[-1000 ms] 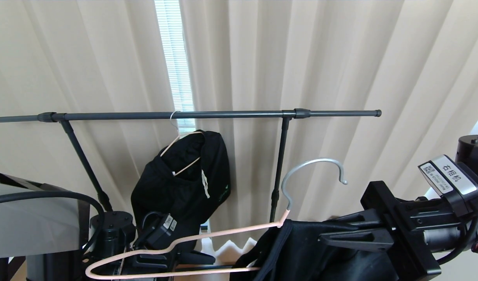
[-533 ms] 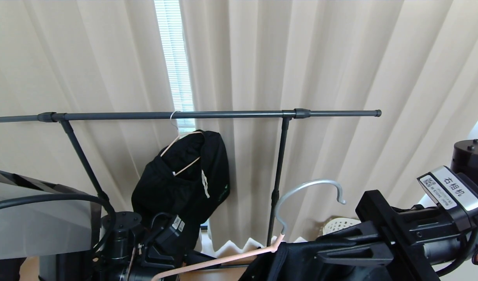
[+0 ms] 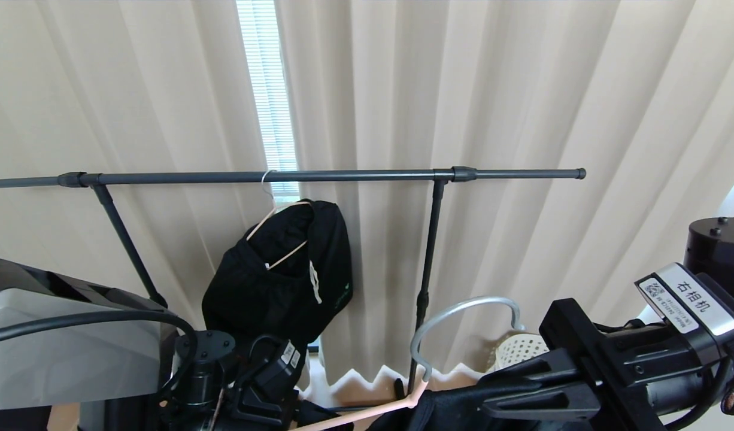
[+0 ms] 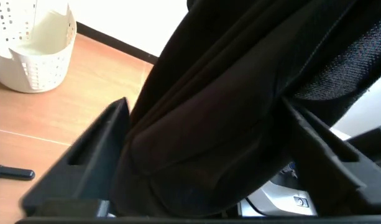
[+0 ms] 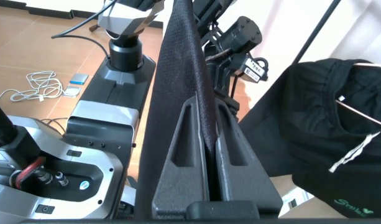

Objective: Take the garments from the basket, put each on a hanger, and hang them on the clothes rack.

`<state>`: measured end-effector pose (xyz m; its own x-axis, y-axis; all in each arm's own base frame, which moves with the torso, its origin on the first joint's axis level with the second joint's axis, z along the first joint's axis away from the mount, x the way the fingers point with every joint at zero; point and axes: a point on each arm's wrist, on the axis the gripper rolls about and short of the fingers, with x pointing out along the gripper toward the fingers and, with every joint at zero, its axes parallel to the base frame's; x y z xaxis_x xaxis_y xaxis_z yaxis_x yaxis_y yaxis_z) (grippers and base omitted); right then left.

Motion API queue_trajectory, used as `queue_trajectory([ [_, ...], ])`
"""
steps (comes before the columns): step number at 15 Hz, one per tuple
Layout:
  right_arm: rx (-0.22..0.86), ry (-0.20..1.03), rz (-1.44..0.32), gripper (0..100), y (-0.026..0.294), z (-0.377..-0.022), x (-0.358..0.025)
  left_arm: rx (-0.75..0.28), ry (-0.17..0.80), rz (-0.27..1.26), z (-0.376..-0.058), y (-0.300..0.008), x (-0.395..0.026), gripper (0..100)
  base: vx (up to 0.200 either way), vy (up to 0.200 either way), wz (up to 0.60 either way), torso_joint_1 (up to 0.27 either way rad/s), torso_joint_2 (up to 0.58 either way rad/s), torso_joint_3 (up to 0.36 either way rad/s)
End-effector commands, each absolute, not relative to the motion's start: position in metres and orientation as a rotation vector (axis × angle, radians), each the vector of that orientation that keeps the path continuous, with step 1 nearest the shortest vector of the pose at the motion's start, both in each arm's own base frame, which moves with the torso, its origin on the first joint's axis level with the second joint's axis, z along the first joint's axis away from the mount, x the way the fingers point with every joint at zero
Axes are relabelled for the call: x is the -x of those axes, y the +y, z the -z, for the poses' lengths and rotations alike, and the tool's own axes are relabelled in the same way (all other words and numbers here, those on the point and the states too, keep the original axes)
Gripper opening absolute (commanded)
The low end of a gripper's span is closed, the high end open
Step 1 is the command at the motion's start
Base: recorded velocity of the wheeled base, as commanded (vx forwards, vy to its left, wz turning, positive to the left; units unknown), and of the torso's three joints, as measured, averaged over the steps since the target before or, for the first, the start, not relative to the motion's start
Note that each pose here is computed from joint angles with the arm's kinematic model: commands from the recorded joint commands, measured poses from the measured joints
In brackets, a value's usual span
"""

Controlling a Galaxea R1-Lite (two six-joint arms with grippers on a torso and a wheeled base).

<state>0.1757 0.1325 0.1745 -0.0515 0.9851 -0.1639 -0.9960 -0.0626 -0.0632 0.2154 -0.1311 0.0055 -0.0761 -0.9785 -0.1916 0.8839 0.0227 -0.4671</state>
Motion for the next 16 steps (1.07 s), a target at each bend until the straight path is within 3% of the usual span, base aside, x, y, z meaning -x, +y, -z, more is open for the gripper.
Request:
queue_trajectory([
  [1,0.182,0.076,-1.625,0,0.133,-0.174,-0.176,0.221,0.549,1.557,-0.005,-0.131,-0.215,0,0.000,0.000,0.00,0.000,0.00,0.000],
  [5,0.182,0.073,-1.588,0,0.126,-0.175,-0.180,0.230,0.557,1.530,-0.005,-0.123,-0.214,0,0.000,0.000,0.00,0.000,0.00,0.000],
  [16,0.200,0.021,-1.386,0,0.090,-0.181,-0.202,0.209,0.393,1.393,-0.036,-0.088,-0.233,0,0.000,0.000,0.00,0.000,0.00,0.000],
])
